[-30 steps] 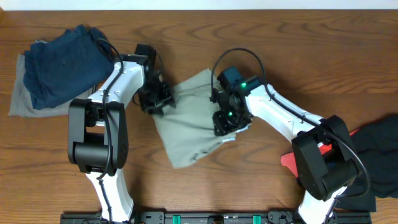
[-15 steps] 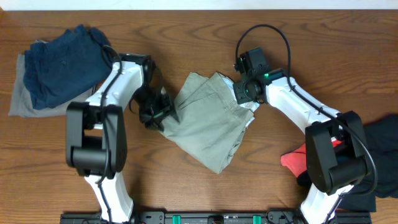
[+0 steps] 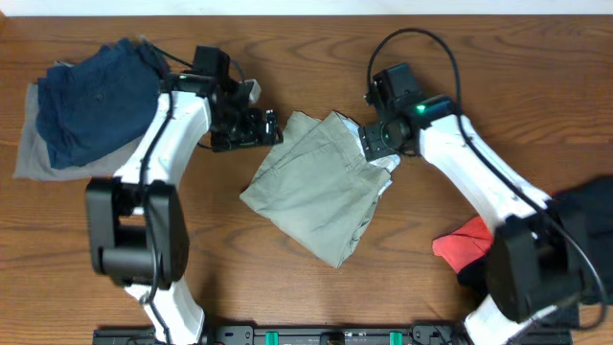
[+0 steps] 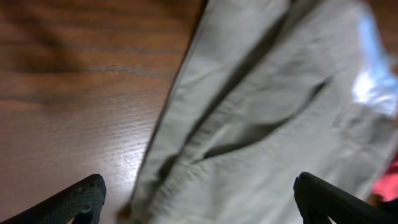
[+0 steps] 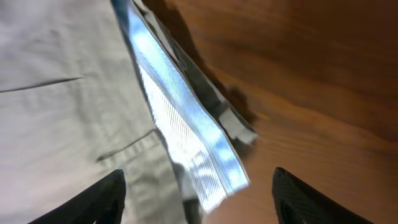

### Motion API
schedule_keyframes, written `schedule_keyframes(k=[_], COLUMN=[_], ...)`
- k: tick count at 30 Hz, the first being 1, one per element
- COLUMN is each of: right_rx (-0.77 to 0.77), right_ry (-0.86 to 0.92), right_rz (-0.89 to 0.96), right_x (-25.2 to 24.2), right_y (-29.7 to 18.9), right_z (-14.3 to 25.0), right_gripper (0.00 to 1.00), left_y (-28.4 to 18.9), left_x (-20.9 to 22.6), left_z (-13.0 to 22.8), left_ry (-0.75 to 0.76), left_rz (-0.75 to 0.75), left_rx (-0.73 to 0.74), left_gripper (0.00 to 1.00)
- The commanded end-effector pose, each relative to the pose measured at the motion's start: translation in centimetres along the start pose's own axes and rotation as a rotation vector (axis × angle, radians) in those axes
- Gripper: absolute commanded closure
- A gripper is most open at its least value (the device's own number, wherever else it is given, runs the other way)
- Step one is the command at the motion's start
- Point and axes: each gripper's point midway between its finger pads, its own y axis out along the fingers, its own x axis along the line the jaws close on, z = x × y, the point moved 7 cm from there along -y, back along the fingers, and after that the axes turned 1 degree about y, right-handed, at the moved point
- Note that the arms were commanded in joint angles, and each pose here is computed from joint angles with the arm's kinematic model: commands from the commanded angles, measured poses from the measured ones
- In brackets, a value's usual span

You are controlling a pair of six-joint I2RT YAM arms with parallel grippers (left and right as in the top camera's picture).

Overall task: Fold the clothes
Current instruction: 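Grasp the folded shorts' top edge with both grippers, then carry the folded shorts with the left gripper to the upper-left stack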

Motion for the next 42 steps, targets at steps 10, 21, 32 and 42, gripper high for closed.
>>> schedule_keyframes(k=[10, 21, 32, 42], right_rx=[-0.051, -0.004, 0.032, 0.069], right_ry=[0.03, 0.076, 0.119, 0.183], right_rz=[0.012, 0.033, 0.086, 0.112], right_x=[-1.0, -2.7, -4.7, -7.1], right_y=[-4.7, -4.7, -4.7, -4.8], right_z=[0.0, 0.8, 1.4, 2.2], right_gripper=[0.23, 0.22, 0.24, 0.26], left_y=[6.1, 7.1, 4.2, -12.1], left_x=[-1.1, -4.2, 3.0, 8.2], left_z=[3.4, 4.9, 3.0, -1.6], left_ry=[-0.013, 0.105, -0.063, -0.234], left_rz=[0.253, 0.275, -0.298, -0.616], left_rx=[0.3, 0.365, 0.239, -0.411], left_gripper=[0.01, 0.23, 0.94, 0.94])
